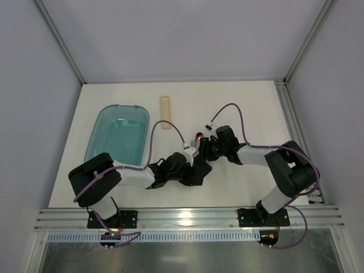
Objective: Place the utensils on the paper napkin and roll it up
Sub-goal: Pick up the utensils from the center of the board.
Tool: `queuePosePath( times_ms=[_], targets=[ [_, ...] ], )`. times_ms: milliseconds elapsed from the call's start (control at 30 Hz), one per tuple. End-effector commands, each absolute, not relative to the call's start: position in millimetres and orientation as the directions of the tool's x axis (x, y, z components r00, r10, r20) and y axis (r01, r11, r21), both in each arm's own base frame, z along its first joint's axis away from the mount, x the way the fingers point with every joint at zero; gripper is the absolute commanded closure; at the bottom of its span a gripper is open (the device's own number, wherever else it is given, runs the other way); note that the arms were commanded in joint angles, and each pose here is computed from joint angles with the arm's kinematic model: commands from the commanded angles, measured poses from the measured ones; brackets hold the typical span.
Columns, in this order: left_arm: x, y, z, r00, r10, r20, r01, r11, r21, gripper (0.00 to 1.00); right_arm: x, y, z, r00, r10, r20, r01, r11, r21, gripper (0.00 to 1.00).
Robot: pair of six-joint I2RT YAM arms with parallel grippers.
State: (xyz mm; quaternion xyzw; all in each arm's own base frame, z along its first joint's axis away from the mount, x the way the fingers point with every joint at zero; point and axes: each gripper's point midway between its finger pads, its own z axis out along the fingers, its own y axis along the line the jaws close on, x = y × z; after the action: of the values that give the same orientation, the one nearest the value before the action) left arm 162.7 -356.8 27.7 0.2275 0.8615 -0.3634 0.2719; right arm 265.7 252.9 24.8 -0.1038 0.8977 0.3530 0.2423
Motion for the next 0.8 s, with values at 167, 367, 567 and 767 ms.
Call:
queuePosePath(
  times_ms=[167,367,567,767],
  targets=[
    [157.5,-340.0,12.5,-0.754,0.226,-0.617,0.579,0.672,-0.461,0.76,212.8,219.5,-39.2,-0.946,-0.086,-0.314,-0.240,0.835,0.495,0.58],
    [157.2,-337.5,11.6,-0.753,0.224,-0.618,0.577,0.677,-0.457,0.76,212.0,216.2,-46.3,-0.950,-0.084,-0.301,-0.226,0.849,0.478,0.79],
    [161.8,-340.2,30.3,-0.750,0.178,-0.637,0.563,0.678,-0.472,0.68,219.8,238.0,-31.6,-0.929,-0.036,-0.369,-0.263,0.766,0.586,0.96],
    [190.4,-327.9,76.9,-0.695,0.121,-0.709,0.525,0.759,-0.385,0.54,239.0,256.2,1.6,-0.874,-0.006,-0.486,-0.357,0.687,0.633,0.96]
  ],
)
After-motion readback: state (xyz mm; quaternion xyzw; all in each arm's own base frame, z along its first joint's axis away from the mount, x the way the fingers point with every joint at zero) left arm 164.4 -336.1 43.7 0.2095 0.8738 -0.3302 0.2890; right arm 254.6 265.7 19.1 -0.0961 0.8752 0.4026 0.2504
